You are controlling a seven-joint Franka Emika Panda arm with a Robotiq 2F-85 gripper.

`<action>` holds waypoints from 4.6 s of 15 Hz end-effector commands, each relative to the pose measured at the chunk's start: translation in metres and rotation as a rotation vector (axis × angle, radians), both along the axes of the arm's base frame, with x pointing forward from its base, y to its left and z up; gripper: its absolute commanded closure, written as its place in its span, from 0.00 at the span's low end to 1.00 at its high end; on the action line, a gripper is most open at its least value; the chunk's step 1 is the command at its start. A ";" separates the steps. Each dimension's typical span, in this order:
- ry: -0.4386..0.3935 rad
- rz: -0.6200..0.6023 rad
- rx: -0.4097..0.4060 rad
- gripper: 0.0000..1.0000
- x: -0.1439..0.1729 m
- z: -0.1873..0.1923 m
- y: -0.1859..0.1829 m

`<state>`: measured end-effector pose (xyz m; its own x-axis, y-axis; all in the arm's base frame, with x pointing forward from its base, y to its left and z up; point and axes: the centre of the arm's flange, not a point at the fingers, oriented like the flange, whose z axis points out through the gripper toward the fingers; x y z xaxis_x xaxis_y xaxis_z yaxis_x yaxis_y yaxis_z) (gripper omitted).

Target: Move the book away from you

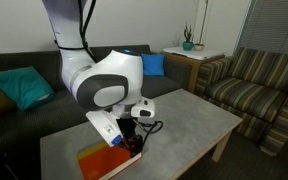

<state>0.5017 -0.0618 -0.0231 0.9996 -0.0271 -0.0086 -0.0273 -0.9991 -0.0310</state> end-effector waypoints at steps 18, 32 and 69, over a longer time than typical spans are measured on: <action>0.123 -0.207 0.065 0.45 0.048 -0.143 -0.074; 0.143 -0.239 0.207 1.00 0.056 -0.151 -0.030; 0.310 -0.088 0.219 1.00 0.069 -0.166 0.092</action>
<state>0.5723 0.0226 -0.1757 0.9525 -0.0617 -0.2982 -0.1266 -0.9709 -0.2035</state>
